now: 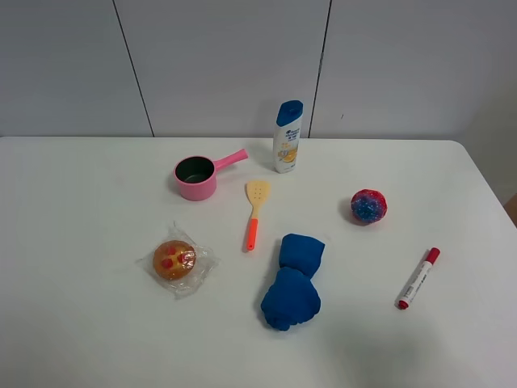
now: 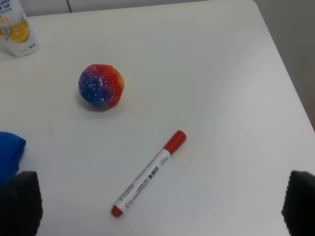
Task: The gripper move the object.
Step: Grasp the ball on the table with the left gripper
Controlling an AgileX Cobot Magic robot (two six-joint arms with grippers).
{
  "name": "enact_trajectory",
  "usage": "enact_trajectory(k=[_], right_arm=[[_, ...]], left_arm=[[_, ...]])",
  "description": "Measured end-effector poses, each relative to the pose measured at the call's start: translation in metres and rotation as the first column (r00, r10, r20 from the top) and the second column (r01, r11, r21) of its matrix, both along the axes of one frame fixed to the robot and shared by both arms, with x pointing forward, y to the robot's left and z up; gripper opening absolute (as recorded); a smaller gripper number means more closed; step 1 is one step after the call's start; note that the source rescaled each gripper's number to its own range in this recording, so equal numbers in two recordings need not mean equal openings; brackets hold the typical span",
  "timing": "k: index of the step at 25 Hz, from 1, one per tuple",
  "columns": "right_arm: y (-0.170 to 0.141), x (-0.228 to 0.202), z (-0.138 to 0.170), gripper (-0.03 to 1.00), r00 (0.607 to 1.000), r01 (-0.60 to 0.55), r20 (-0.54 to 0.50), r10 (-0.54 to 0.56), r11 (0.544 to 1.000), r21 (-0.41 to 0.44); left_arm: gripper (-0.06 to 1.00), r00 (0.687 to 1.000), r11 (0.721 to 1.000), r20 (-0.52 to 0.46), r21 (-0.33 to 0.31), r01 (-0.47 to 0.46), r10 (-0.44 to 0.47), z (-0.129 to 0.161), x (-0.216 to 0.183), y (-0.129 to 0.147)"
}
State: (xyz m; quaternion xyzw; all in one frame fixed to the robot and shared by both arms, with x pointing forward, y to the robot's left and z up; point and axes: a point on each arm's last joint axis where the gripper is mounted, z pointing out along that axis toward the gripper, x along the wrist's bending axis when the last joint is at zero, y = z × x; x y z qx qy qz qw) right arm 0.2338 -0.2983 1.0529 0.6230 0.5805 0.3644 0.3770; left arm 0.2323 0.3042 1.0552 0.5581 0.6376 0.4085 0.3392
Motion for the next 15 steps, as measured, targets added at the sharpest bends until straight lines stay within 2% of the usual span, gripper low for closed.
enact_trajectory(k=[5, 6, 11, 14, 15], right_arm=[[0.000, 0.000, 0.000, 1.00, 1.000, 0.000, 0.000, 0.000, 1.000, 0.000], [0.000, 0.000, 0.000, 1.00, 1.000, 0.000, 0.000, 0.000, 1.000, 0.000], [0.000, 0.000, 0.000, 1.00, 1.000, 0.000, 0.000, 0.000, 1.000, 0.000], [0.000, 0.000, 0.000, 1.00, 1.000, 0.000, 0.000, 0.000, 1.000, 0.000], [0.000, 0.000, 0.000, 1.00, 1.000, 0.000, 0.000, 0.000, 1.000, 0.000]], left_arm=[[0.94, 0.998, 0.998, -0.022, 0.000, 0.063, -0.063, 0.000, 0.004, -0.005], [0.92, 0.996, 0.997, -0.051, -0.007, 0.079, -0.079, 0.000, 0.009, -0.005], [0.90, 0.944, 0.984, -0.277, -0.074, 0.162, -0.177, -0.001, 0.051, -0.008], [0.89, 0.926, 0.981, -0.323, -0.081, 0.178, -0.195, 0.004, 0.068, -0.007], [0.89, 0.909, 0.977, -0.359, -0.075, 0.199, -0.212, 0.011, 0.087, -0.005]])
